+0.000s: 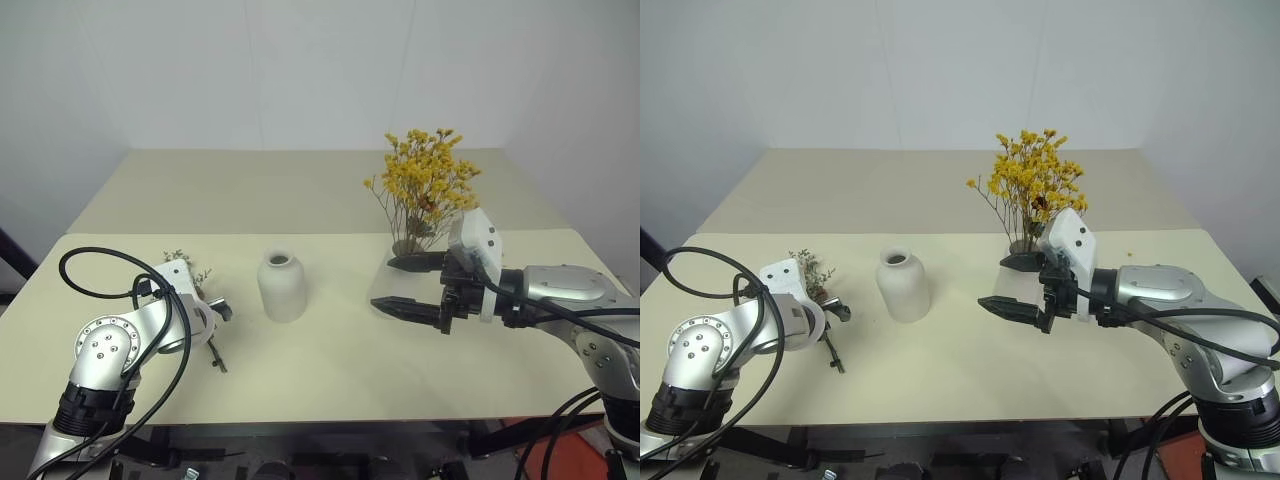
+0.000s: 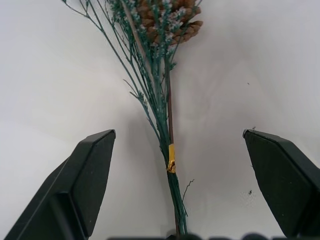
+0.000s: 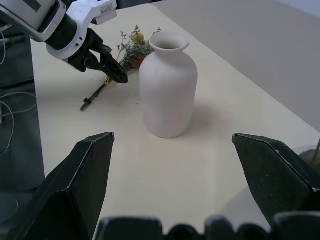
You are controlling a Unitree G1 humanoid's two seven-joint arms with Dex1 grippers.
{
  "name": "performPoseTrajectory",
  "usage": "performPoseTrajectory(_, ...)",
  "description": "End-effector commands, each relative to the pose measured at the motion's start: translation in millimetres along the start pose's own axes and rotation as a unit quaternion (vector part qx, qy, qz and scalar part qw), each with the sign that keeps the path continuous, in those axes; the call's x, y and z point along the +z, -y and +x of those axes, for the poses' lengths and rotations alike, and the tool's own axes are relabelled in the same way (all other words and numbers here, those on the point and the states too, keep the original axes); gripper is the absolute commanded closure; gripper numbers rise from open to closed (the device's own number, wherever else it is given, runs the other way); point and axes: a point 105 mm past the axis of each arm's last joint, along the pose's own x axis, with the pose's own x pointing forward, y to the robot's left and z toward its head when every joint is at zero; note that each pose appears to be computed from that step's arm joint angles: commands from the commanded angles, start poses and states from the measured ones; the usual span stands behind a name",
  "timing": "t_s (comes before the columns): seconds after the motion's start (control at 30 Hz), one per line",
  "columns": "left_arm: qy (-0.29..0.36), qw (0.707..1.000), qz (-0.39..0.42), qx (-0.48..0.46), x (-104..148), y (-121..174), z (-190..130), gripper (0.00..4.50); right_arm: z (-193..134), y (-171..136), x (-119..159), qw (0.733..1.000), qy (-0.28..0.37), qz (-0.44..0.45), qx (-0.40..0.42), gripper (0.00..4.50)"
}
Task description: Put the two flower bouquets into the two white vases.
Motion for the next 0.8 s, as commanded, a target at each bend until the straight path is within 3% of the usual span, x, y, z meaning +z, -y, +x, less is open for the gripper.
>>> performPoseTrajectory(0.03, -0.006, 1.000, -0.010, 0.009, -5, -2, -1, 0.40, -3, 2, 12, 0.999, 0.015, -0.029, -0.007, 0.00)
performPoseTrajectory(0.13, -0.018, 1.000, 0.001, 0.022, -9, -8, 4, 1.14, -4, 2, 13, 0.999, 0.015, -0.031, -0.007, 0.00)
performPoseTrajectory(0.47, -0.017, 0.999, 0.026, 0.041, 6, -13, 9, 4.28, -3, 4, 14, 0.999, 0.017, -0.037, -0.007, 0.00)
performPoseTrajectory(0.5, -0.014, 0.999, 0.026, 0.044, 11, -13, 9, 4.44, -3, 4, 14, 0.999, 0.017, -0.037, -0.007, 0.00)
performPoseTrajectory(0.8, 0.025, 0.998, 0.053, 0.025, 59, -5, -5, 4.44, -3, 4, 14, 0.999, 0.020, -0.037, -0.010, 0.00)
